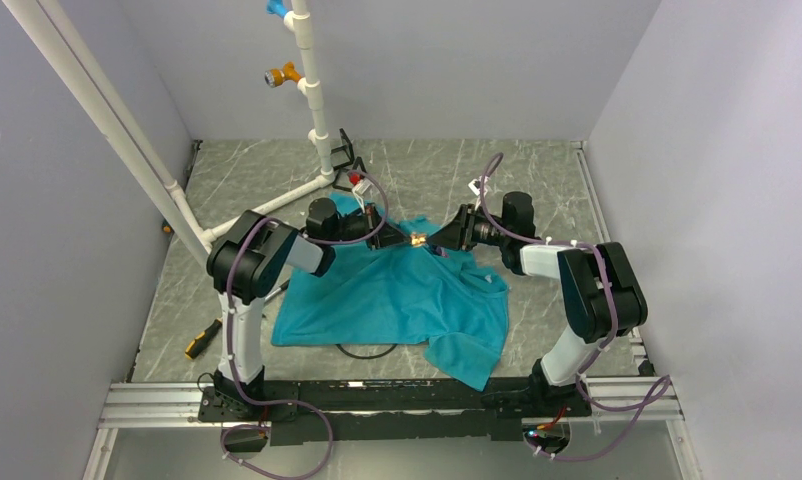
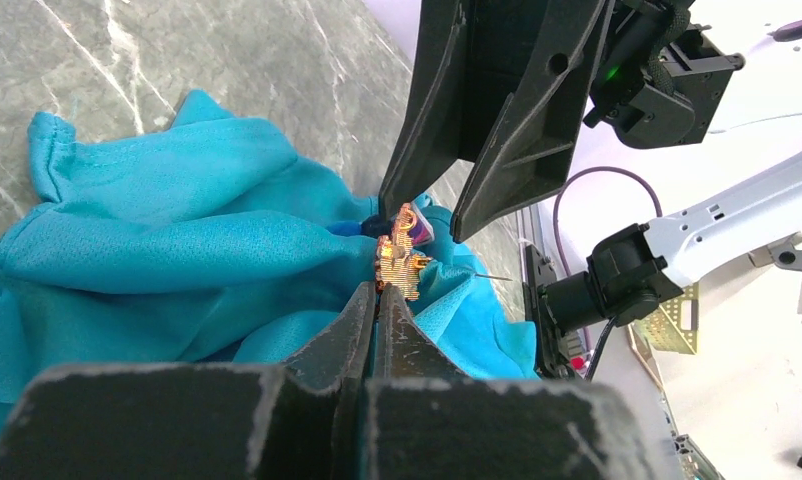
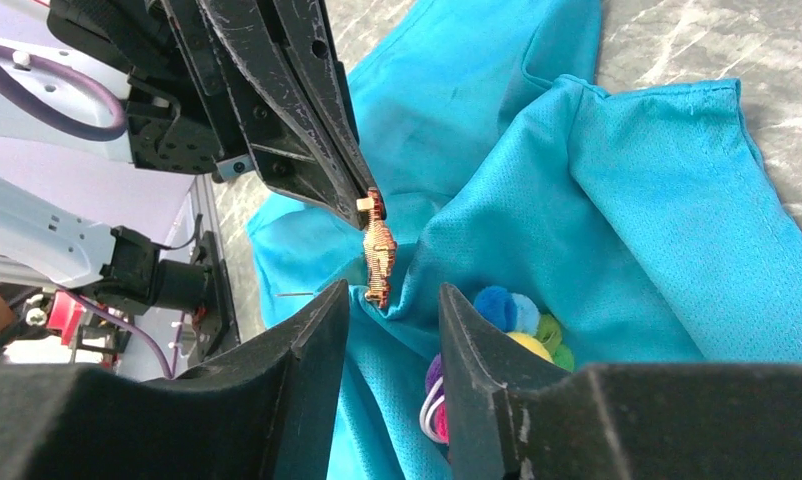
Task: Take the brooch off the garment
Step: Remove the brooch from the clothes.
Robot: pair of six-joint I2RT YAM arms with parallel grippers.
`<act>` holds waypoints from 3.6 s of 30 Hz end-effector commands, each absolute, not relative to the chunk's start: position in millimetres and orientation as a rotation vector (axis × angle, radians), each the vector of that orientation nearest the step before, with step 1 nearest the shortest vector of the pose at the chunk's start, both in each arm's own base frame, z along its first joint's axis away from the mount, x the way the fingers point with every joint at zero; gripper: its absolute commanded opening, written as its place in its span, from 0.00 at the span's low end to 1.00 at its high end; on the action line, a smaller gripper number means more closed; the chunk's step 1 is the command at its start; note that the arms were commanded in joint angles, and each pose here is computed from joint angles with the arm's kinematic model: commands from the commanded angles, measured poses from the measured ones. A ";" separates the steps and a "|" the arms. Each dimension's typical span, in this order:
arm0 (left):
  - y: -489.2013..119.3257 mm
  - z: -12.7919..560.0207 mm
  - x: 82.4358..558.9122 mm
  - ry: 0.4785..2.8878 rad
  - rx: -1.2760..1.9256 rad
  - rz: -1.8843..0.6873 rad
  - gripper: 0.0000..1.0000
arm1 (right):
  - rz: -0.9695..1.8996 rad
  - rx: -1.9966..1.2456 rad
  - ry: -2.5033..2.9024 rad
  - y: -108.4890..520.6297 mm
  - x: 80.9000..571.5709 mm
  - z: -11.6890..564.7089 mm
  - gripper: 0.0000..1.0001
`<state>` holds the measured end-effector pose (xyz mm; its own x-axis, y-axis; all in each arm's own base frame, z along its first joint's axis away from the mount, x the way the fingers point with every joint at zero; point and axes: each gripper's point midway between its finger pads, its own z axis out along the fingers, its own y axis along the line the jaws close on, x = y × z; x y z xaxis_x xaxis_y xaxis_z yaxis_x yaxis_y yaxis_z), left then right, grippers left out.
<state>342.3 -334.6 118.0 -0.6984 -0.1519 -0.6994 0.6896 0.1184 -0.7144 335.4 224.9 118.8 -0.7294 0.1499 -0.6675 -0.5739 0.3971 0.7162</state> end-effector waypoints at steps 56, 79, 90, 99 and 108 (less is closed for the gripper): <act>-237.4 172.8 377.9 1.759 0.669 -0.854 0.00 | 1.216 -0.614 1.870 209.6 337.5 166.1 0.57; -269.9 260.0 244.3 1.405 1.235 -1.388 0.00 | 1.024 -0.934 1.698 254.9 298.6 187.2 0.47; -275.2 272.9 246.1 1.444 1.105 -1.506 0.00 | 1.127 -0.987 1.632 292.3 275.6 193.6 0.57; -277.7 261.3 257.9 1.497 1.073 -1.492 0.00 | 1.206 -1.009 1.600 294.4 259.9 213.1 0.60; -279.8 254.9 266.1 1.530 1.053 -1.489 0.00 | 1.272 -1.019 1.574 295.7 249.3 224.8 0.64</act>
